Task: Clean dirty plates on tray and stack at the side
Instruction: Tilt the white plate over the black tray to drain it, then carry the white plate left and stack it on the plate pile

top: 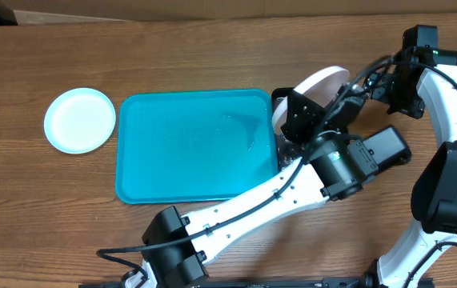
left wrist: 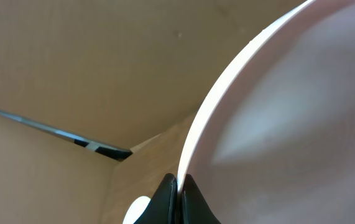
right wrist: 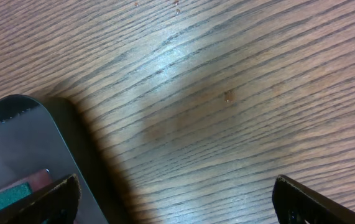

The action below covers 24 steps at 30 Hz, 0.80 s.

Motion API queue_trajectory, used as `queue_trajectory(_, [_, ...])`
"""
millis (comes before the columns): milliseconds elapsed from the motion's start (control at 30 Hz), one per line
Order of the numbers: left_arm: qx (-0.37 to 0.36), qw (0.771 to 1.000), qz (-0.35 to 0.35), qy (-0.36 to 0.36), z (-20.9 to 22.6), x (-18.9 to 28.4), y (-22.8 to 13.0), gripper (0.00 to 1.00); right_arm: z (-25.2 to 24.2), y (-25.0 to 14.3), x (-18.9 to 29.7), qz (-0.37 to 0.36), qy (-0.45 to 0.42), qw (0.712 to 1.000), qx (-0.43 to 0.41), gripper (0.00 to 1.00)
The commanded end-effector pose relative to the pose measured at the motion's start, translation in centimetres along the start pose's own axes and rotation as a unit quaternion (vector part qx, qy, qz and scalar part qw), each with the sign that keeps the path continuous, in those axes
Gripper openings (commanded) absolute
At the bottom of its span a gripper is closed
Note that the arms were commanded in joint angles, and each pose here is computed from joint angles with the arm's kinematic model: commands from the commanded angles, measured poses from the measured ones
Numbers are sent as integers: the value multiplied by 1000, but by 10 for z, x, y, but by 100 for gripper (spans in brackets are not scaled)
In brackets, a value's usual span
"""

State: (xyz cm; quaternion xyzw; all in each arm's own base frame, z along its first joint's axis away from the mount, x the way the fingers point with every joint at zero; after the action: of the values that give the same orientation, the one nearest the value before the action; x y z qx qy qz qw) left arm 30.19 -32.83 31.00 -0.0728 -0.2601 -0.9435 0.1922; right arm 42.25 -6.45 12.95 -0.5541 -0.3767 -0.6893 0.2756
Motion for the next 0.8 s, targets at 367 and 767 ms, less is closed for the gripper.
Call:
queue_trajectory(367, [131, 935, 148, -294, -27, -97, -43, 4, 2, 4, 5, -8, 8, 1000, -3, 100])
queue_trajectory(767, [333, 772, 293, -456, 40, -210, -158, 4, 2, 4, 5, -8, 8, 1000, -3, 100])
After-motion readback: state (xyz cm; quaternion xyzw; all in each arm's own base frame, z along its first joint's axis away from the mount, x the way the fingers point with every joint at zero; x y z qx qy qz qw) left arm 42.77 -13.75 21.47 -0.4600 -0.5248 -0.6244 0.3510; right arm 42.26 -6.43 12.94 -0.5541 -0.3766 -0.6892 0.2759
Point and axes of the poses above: each gripper's point midway between its finger pads, its own x axis back along the fingers, its own z axis along the line the jaws close on, y = z × x, the point moved 4 cm from there along x, back along the fingers, and after that the axes turned 13 degrees about -x, right-handed, at the moved point
